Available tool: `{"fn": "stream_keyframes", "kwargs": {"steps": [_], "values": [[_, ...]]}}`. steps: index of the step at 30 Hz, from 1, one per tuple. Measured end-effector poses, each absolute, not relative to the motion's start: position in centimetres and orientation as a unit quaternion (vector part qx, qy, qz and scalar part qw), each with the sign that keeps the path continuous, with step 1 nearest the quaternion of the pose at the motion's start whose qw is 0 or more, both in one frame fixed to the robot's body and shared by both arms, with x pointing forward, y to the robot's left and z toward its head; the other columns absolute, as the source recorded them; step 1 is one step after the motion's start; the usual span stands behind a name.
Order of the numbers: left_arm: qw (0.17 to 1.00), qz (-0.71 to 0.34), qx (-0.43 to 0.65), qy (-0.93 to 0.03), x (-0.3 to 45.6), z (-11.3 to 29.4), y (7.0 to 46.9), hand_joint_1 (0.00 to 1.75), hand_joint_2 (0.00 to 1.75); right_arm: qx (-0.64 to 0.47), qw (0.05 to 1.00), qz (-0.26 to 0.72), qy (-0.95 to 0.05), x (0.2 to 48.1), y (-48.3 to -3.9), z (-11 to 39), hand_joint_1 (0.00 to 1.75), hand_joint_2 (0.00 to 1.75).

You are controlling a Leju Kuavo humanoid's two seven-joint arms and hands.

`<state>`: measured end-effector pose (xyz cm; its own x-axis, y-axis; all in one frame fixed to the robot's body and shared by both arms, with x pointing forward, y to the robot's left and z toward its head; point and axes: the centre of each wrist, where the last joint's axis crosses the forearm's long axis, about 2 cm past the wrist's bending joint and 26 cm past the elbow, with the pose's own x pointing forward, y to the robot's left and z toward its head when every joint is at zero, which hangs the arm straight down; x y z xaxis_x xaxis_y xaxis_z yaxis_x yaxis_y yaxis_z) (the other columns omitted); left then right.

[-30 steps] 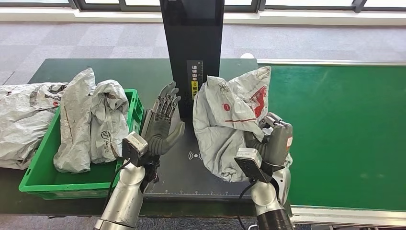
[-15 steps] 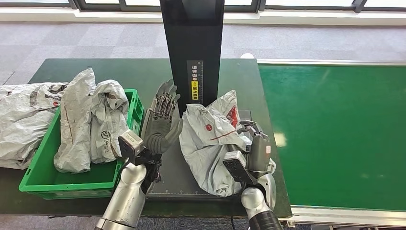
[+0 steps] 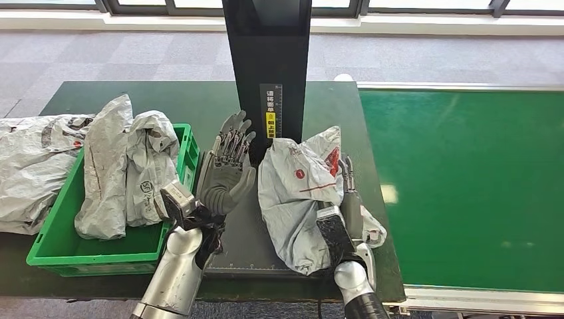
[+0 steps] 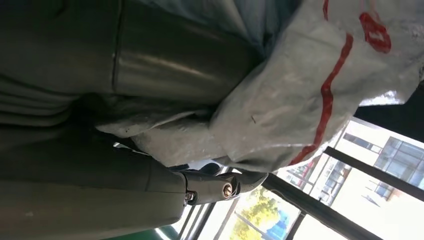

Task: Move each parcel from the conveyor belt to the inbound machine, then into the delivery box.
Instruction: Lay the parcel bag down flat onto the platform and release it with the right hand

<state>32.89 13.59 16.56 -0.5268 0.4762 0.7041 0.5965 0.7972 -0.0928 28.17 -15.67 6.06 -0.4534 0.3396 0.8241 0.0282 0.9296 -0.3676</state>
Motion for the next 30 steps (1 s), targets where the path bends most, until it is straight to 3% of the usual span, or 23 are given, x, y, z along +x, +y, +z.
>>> {"fn": "stream_keyframes", "kwargs": {"steps": [13,30], "values": [[0.38,-0.092,-0.288,-0.874,32.9,16.5,13.5,0.0,1.75,0.112,0.598,0.031,-0.793,28.5,-17.0,4.9,0.0,0.0],[0.383,-0.123,-0.26,-0.878,32.9,16.5,13.5,0.0,1.75,0.277,0.618,0.008,-0.736,29.0,-17.4,3.8,0.0,0.0]]}}
